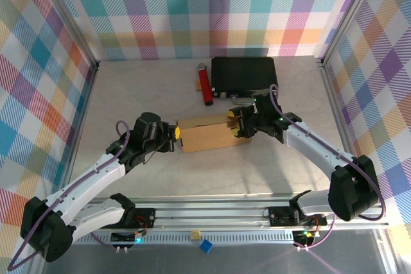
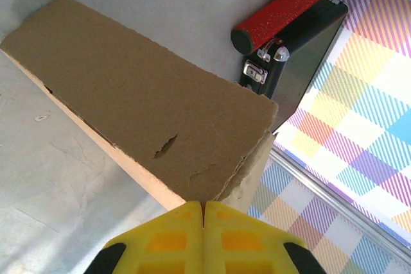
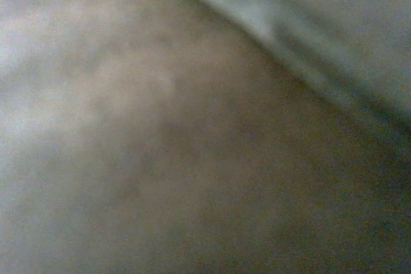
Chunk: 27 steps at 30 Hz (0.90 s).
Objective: Fold the paper box
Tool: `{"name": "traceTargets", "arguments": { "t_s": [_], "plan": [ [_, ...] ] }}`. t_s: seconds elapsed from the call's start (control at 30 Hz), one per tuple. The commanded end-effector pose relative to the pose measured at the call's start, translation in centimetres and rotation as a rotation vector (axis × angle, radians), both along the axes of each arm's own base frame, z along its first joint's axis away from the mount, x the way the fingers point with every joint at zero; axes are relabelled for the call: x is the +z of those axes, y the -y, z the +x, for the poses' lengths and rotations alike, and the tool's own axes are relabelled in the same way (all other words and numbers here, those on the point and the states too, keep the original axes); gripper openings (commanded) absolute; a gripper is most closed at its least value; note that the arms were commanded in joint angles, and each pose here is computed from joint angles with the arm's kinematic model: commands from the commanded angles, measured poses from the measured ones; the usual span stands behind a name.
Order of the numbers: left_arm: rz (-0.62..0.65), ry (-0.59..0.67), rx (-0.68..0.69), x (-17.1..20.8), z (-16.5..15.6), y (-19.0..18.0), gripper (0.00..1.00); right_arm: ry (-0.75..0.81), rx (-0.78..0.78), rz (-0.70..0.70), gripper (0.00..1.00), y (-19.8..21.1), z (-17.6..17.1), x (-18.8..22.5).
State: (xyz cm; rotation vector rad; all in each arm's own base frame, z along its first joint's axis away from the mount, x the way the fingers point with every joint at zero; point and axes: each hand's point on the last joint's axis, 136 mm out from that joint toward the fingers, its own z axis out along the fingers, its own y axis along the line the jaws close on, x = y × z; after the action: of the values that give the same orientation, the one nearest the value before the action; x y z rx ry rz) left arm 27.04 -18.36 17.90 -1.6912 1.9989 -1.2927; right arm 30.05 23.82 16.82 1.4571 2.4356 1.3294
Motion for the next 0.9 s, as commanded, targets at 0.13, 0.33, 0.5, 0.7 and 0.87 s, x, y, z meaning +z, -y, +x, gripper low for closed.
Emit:
{"name": "traceTargets", "arguments": {
  "t_s": [0.13,0.33,0.5,0.7,0.87],
  "plan": [
    [0.115,-0.026,-0.036,1.7,-1.8,-1.8,0.53,-0.076,0.018,-0.048,0.54,0.5,-1.4,-2.4],
    [0.087,-0.136,-0.031,2.1,-2.5,-1.1,0.67,-0.071,0.027,-0.05,0.53,0.5,-1.4,-2.3],
    [0.038,-0.202,0.012,2.1,-1.3,0.5,0.8,-0.069,0.03,-0.048,0.52,0.4,-1.4,-2.3],
    [0.003,-0.273,0.065,1.5,0.6,2.4,0.82,-0.069,0.035,-0.046,0.51,0.4,-1.6,-2.2],
    [0.064,-0.325,0.104,1.9,1.1,2.2,0.84,-0.068,0.043,-0.048,0.51,0.5,-1.9,-2.3]
  ]
}}
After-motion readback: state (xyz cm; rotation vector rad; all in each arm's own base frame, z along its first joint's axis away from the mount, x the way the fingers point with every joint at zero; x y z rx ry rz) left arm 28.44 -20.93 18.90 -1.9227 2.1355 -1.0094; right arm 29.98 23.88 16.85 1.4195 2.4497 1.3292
